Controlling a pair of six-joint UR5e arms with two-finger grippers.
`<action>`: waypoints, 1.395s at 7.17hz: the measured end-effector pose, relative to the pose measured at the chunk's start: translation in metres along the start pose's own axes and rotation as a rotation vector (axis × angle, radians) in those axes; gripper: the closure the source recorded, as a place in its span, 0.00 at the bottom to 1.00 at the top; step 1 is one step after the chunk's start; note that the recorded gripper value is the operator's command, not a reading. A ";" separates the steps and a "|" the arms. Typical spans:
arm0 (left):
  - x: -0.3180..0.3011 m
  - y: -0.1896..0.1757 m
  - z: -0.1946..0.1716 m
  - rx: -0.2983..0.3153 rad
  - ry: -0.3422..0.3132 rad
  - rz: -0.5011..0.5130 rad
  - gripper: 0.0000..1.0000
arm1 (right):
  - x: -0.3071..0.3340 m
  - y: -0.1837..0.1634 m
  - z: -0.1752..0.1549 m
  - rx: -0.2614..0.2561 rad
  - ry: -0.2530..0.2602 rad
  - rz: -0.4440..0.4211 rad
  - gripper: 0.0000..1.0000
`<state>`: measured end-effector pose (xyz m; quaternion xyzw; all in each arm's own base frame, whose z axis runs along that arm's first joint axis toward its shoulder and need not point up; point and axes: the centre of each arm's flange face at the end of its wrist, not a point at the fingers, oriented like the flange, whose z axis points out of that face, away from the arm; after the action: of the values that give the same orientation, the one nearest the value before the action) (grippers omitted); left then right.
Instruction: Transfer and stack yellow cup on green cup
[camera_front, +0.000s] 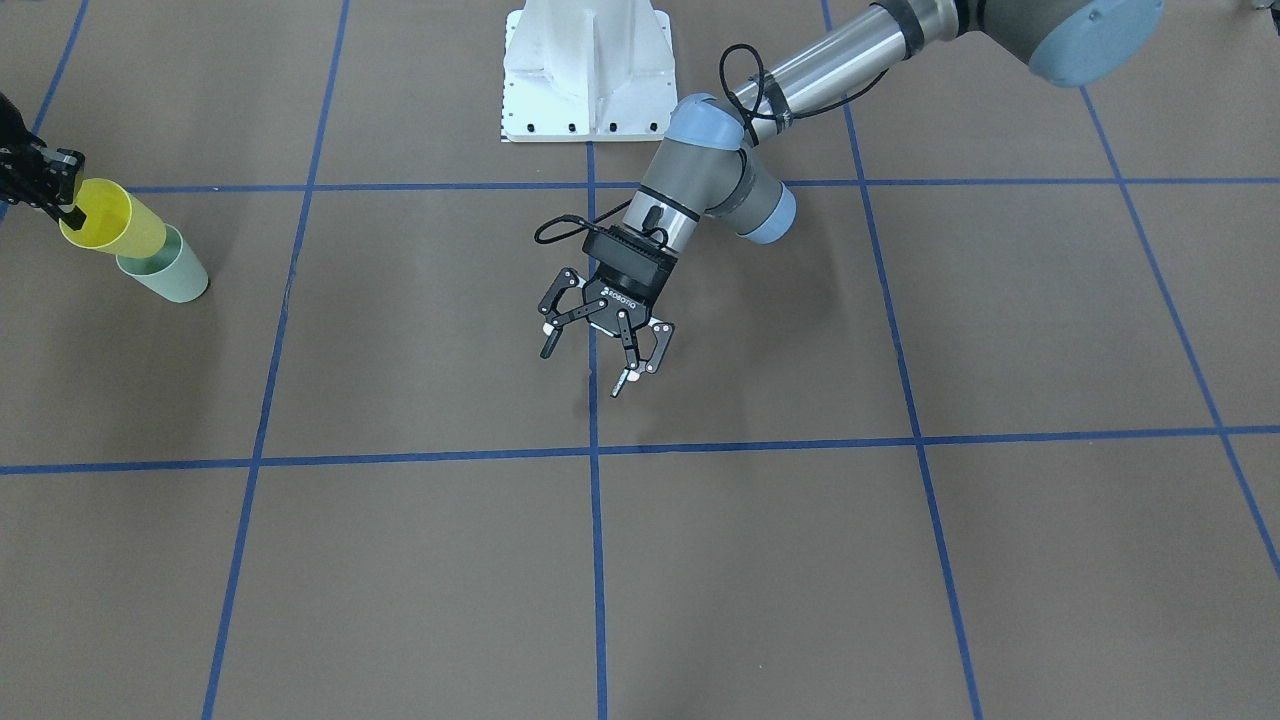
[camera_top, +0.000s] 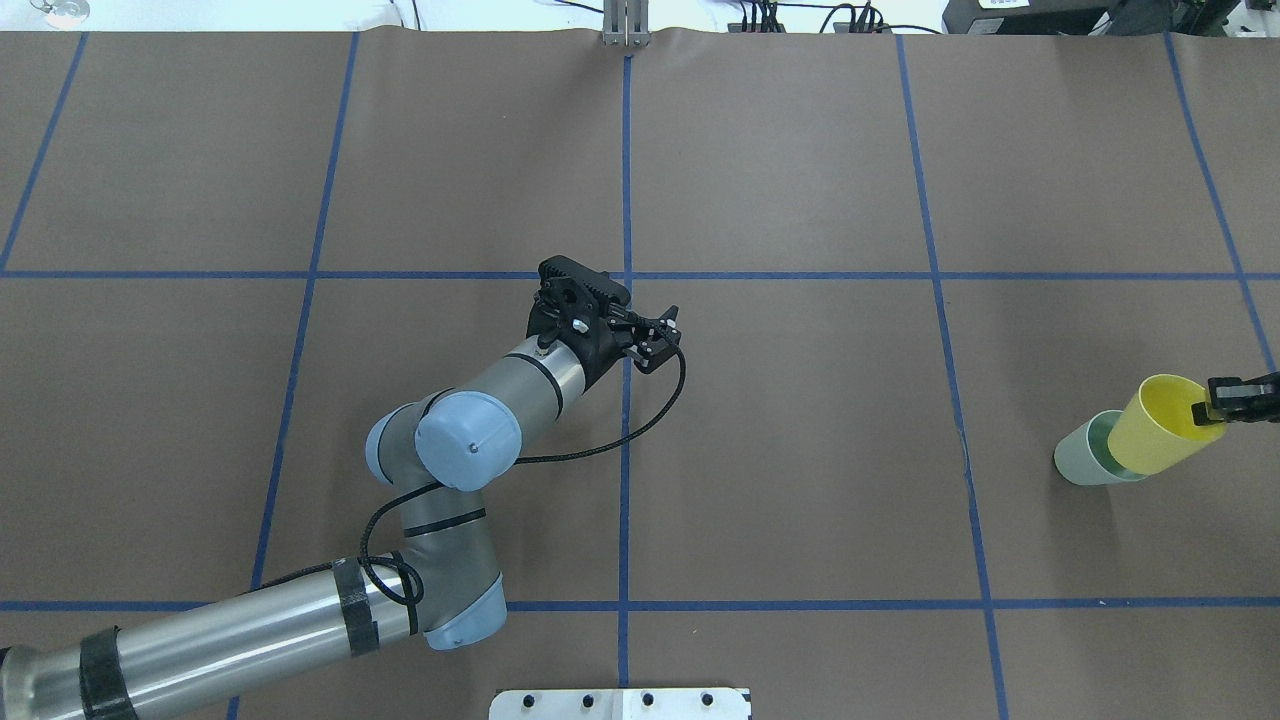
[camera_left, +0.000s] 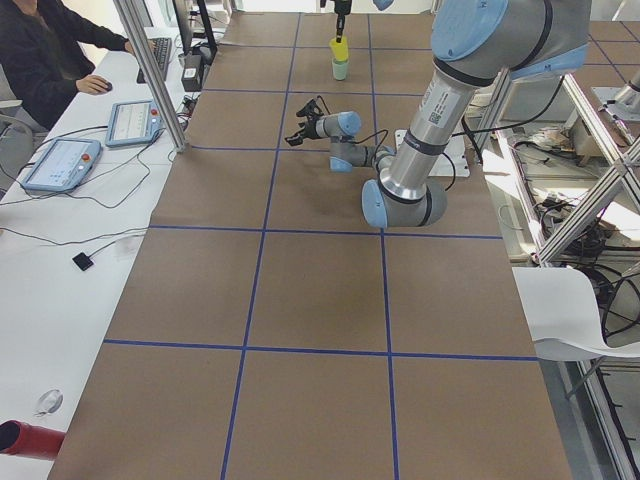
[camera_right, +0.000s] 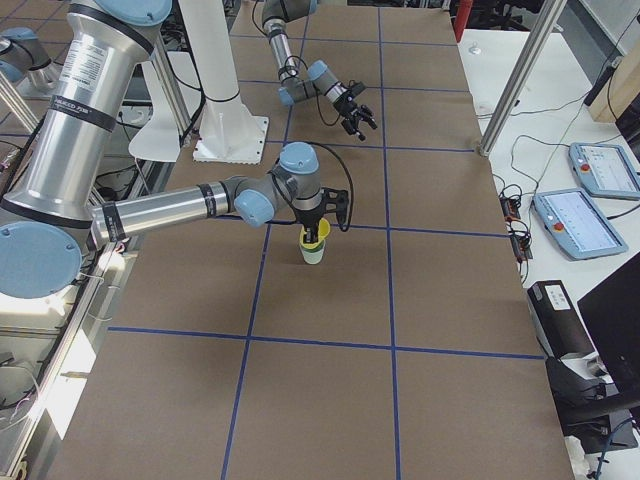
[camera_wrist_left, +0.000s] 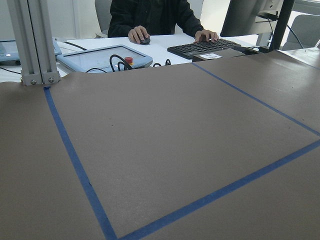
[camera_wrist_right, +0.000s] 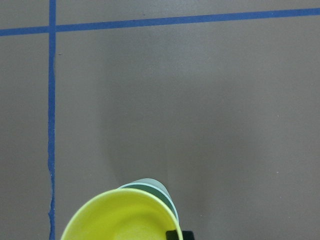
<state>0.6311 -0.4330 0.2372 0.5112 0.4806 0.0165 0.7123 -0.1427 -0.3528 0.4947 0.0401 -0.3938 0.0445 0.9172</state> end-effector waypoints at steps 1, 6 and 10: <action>0.000 0.000 0.000 0.000 0.000 0.000 0.01 | -0.002 -0.003 0.001 0.003 -0.003 -0.003 1.00; 0.001 -0.001 -0.001 0.002 0.002 -0.001 0.01 | 0.000 -0.006 0.007 0.006 0.008 -0.002 0.47; 0.002 -0.003 -0.001 0.005 0.004 -0.004 0.01 | -0.001 -0.005 0.008 0.000 0.007 0.001 0.00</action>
<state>0.6300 -0.4326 0.2337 0.5119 0.4832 0.0151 0.7101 -0.1485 -0.3587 0.4995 0.0399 -0.3909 0.0450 0.9185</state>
